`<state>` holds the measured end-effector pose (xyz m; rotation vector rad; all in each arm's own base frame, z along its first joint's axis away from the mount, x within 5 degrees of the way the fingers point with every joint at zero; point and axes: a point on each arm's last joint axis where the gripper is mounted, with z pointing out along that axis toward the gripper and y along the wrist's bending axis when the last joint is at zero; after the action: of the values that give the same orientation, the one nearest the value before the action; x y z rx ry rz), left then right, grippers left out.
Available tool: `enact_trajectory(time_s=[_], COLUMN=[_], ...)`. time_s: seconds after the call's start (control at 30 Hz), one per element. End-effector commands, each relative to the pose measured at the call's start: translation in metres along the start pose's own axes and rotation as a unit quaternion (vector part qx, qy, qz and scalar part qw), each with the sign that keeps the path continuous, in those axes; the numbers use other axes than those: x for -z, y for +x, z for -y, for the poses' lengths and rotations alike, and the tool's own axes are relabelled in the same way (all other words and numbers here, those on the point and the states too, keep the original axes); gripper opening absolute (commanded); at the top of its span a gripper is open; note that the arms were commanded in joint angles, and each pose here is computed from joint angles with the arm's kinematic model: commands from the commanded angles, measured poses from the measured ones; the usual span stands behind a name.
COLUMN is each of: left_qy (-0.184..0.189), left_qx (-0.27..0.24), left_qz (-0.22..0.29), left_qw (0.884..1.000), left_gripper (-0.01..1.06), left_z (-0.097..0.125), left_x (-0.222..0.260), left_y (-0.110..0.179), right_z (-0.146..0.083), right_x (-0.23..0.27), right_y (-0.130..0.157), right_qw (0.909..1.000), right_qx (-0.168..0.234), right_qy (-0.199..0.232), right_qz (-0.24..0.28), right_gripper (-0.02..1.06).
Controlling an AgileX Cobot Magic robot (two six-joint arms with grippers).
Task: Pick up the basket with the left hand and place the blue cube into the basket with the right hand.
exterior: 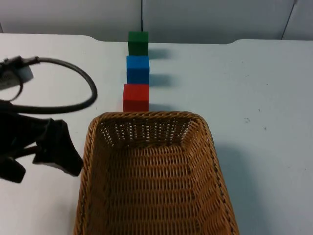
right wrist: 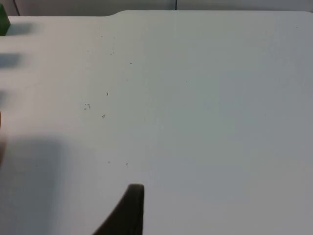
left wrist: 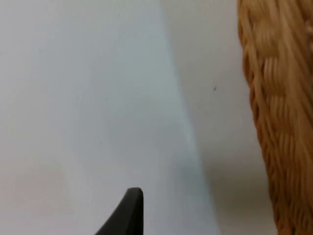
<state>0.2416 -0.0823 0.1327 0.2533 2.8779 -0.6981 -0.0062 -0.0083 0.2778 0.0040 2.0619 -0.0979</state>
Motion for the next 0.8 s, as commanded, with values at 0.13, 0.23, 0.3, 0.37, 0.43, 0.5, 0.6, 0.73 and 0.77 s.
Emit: enact_trajectory(time_s=[0.13, 0.23, 0.3, 0.37, 0.43, 0.5, 0.6, 0.73, 0.77], left_qy=[-0.001, -0.007, -0.011, -0.014, -0.019, -0.018, -0.019, -0.019, -0.019], left_qx=[-0.002, -0.007, -0.008, -0.010, -0.006, -0.003, 0.000, 0.002, 0.002], left_qz=[-0.028, -0.035, -0.036, -0.041, -0.045, -0.046, -0.043, -0.043, -0.043], left_qw=[1.000, 0.999, 0.999, 0.999, 0.999, 0.999, 0.999, 0.999, 0.999], left_gripper=[1.04, 1.04, 1.04, 1.04, 1.04, 1.04, 1.04, 0.98, 0.91], left_z=[0.007, 0.011, 0.011, 0.012, 0.010, 0.010, 0.010, 0.010, 0.010], left_x=[-0.033, -0.043, -0.046, -0.051, -0.055, -0.056, -0.056, -0.056, -0.056], left_y=[0.005, 0.007, 0.007, 0.009, 0.010, 0.010, 0.009, 0.009, 0.009], right_z=[0.000, 0.000, 0.000, 0.000, 0.000, 0.000, 0.001, 0.001, 0.001], right_x=[0.000, 0.000, 0.000, 0.000, 0.000, 0.000, 0.000, 0.000, 0.000], right_y=[0.000, 0.000, 0.000, 0.000, 0.000, 0.000, 0.000, 0.000, 0.000], right_qw=[1.0000, 1.0000, 1.0000, 1.0000, 1.0000, 1.0000, 1.0000, 1.0000, 0.9999], right_qx=[-0.001, -0.001, -0.001, -0.001, -0.002, -0.002, -0.002, -0.003, -0.003], right_qy=[0.006, 0.006, 0.006, 0.006, 0.006, 0.006, 0.007, 0.007, 0.008], right_qz=[0.005, 0.005, 0.005, 0.005, 0.005, 0.005, 0.005, 0.005, 0.005], right_gripper=[1.04, 1.04, 1.04, 1.04, 1.04, 1.04, 1.04, 1.04, 1.04])
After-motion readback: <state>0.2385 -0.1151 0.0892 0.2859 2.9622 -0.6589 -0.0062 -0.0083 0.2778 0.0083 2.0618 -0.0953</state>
